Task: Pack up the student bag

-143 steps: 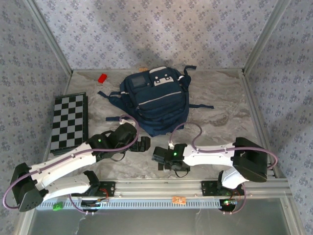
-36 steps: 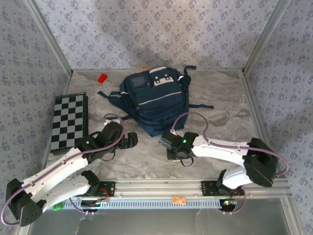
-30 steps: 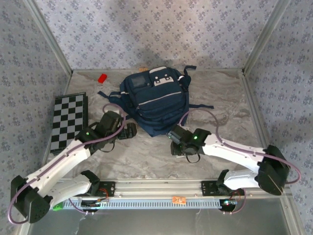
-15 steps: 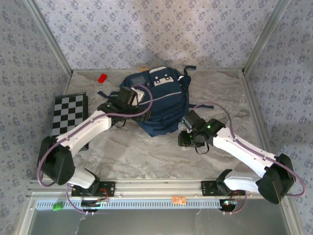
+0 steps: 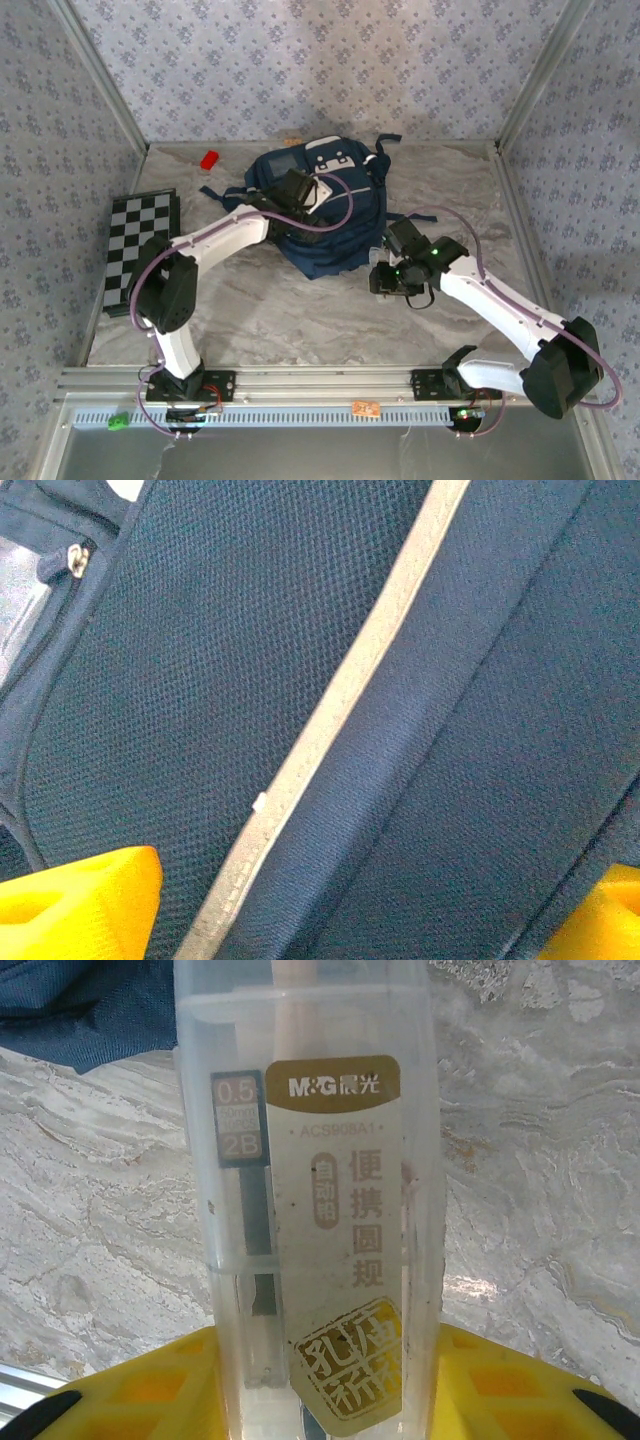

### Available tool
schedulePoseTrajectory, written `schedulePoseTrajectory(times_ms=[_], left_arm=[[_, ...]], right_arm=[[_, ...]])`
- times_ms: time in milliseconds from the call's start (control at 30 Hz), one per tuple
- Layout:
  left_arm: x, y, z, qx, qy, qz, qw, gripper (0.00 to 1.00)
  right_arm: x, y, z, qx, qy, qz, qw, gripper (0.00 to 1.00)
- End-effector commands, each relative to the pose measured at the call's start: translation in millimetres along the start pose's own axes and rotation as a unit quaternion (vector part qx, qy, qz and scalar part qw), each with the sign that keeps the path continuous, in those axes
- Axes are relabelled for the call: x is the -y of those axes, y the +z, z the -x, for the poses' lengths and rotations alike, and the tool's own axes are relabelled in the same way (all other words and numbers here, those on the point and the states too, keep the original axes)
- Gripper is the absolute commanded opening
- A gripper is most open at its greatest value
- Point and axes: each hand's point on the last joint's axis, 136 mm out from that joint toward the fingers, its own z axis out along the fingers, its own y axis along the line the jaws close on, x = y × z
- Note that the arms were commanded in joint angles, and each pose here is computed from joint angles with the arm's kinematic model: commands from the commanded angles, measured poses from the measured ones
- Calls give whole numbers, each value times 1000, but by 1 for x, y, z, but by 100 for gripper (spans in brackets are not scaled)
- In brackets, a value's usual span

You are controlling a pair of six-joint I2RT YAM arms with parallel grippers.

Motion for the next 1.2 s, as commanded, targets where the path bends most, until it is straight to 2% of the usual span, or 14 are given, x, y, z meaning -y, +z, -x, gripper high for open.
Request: schedulePoseTrajectory(times_ms=[0, 133, 300, 433, 533, 633, 900, 1167], left_arm=[[-17, -18, 36, 47, -2, 8, 999, 83], [-12, -26, 46, 58, -3, -13, 998, 76], [-17, -27, 48, 59, -8, -14, 998, 60], [-19, -22, 50, 58, -28, -23, 998, 30], [-13, -25, 53, 60, -44, -40, 996, 10], [-5, -34, 58, 68, -62, -61, 994, 1], [40, -74, 79, 94, -115, -106, 983, 0], [83, -97, 91, 87, -237, -135, 958, 0]], right_arm=[[-2, -4, 0, -5, -7, 10, 1000, 43], [-1, -2, 0, -6, -4, 11, 1000, 43], [0, 0, 0, -7, -2, 12, 1000, 43], [0, 0, 0, -7, 0, 14, 1000, 43], [0, -2, 2, -6, 1, 15, 1000, 43], [0, -7, 3, -4, 0, 16, 1000, 43], [2, -22, 11, 6, 11, 24, 1000, 43], [-2, -52, 32, 45, 16, 30, 998, 42]])
